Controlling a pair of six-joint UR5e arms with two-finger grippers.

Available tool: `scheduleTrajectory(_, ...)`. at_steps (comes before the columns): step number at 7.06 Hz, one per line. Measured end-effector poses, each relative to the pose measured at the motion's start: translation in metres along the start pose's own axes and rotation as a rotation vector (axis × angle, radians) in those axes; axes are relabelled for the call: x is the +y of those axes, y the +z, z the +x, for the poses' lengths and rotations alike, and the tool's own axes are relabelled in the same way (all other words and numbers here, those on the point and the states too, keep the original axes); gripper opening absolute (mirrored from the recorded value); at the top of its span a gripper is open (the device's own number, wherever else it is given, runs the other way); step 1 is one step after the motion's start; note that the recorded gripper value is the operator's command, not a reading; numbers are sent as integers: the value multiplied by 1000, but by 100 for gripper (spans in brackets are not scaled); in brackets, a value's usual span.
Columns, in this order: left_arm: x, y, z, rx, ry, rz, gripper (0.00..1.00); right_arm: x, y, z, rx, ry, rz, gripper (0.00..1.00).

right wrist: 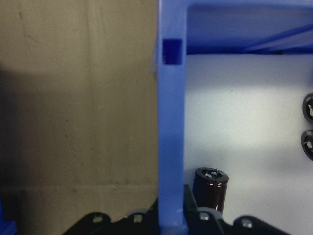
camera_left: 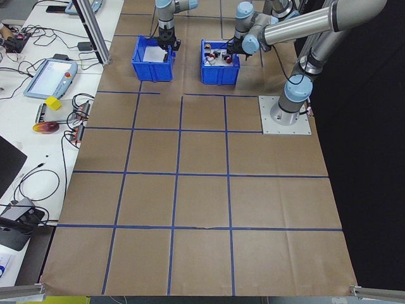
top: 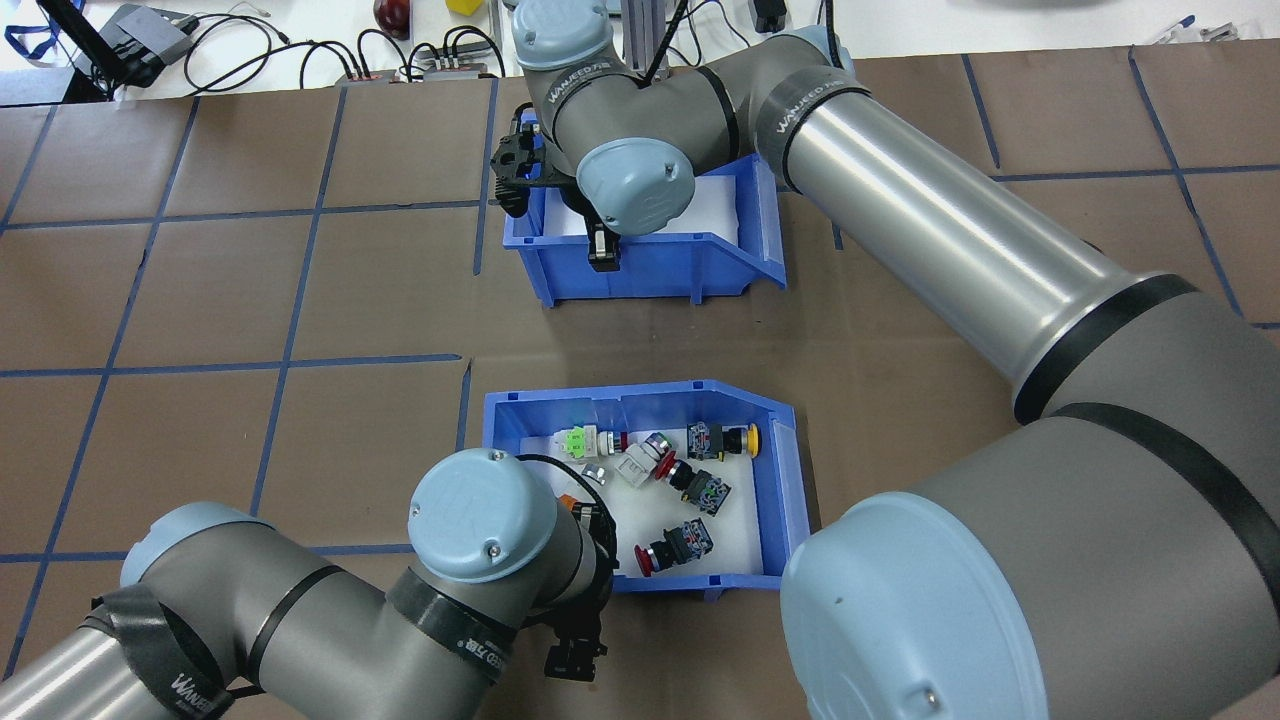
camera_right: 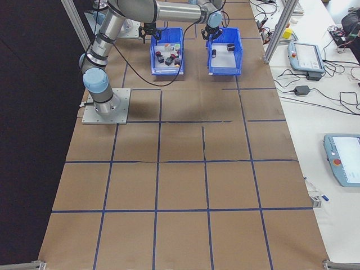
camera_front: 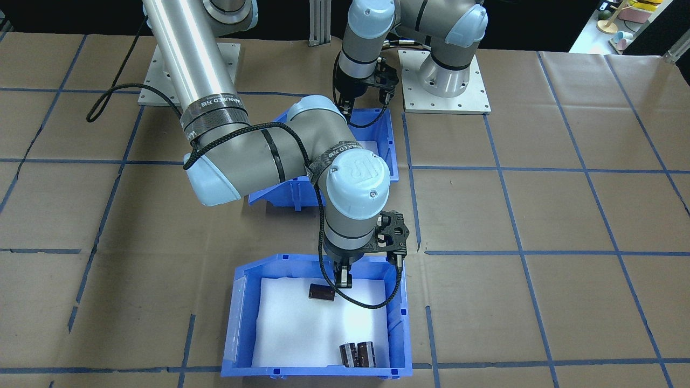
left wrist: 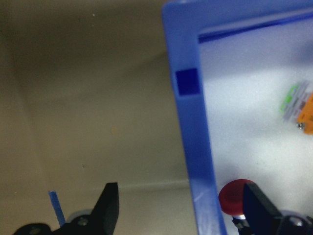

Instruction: Place button box in front

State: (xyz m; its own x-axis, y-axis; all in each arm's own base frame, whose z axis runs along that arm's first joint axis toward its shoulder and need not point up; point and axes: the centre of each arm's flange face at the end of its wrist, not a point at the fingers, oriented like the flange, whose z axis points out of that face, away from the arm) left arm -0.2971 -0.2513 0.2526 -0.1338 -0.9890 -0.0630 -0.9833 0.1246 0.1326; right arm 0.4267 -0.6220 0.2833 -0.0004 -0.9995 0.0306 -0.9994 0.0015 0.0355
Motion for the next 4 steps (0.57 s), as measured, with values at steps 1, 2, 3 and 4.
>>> scheduleTrajectory(1, 0, 1, 0, -2, -21, 0, 13, 3, -11, 1, 14, 1, 2, 8)
scheduleTrajectory(2, 1, 2, 0, -2, -32, 0, 0, 10, -28, 3, 31, 8, 1, 8)
scheduleTrajectory(3, 1, 1, 0, -1, -36, 1, 0, 25, -45, 7, 50, 18, -17, 8)
scheduleTrajectory(4, 1, -1, 0, 7, -32, 3, 0, 46, -58, 13, 61, 28, -44, 8)
